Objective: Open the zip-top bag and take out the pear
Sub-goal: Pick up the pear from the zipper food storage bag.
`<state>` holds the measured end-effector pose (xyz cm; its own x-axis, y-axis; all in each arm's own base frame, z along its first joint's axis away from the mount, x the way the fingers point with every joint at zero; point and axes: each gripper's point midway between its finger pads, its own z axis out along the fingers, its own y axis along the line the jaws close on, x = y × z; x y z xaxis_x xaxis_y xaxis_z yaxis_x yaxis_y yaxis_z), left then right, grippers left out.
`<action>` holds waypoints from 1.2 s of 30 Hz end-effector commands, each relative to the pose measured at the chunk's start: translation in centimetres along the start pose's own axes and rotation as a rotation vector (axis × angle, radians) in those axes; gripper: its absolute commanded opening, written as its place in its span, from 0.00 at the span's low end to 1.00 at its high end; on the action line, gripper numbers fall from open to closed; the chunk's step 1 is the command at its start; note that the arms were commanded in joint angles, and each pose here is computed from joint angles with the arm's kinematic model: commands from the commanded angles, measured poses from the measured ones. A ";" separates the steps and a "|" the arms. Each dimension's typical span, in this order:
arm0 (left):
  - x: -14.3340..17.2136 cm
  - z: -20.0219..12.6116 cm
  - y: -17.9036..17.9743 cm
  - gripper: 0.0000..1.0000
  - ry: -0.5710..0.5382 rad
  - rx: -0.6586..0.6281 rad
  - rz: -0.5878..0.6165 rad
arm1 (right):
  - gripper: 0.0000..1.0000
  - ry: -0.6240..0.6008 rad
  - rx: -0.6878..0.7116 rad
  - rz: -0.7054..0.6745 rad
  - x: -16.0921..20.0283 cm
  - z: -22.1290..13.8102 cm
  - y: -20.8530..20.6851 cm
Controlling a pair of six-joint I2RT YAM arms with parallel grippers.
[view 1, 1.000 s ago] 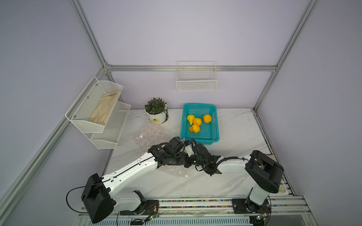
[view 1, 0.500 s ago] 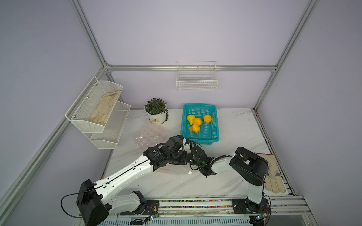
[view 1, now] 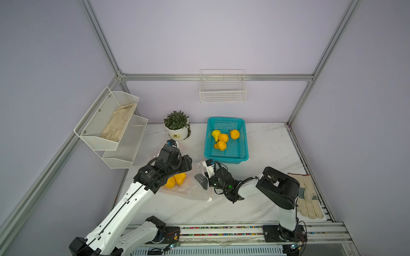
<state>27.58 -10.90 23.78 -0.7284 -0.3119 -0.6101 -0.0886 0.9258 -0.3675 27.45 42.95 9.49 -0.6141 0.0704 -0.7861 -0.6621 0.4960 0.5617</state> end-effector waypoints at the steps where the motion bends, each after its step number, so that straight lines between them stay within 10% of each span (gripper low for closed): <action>1: 1.7 2.2 5.1 0.61 0.112 -0.181 -0.019 | 0.20 -0.009 -0.032 -0.034 -0.6 -0.1 1.1; 17: 7.4 11.6 15.4 0.37 0.458 -0.454 -0.042 | 0.21 0.069 -0.088 -0.100 0.9 0.2 2.3; 36: 10.7 15.7 10.1 0.43 0.644 -0.225 0.051 | 0.65 0.069 0.131 -0.320 0.8 2.2 -1.2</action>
<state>29.57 -6.90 2.38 -0.9812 -0.1778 -0.0748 -0.1693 0.9796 -0.1080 27.21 45.03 9.05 -0.4638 -0.1158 -0.8783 -0.7899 0.5029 0.3509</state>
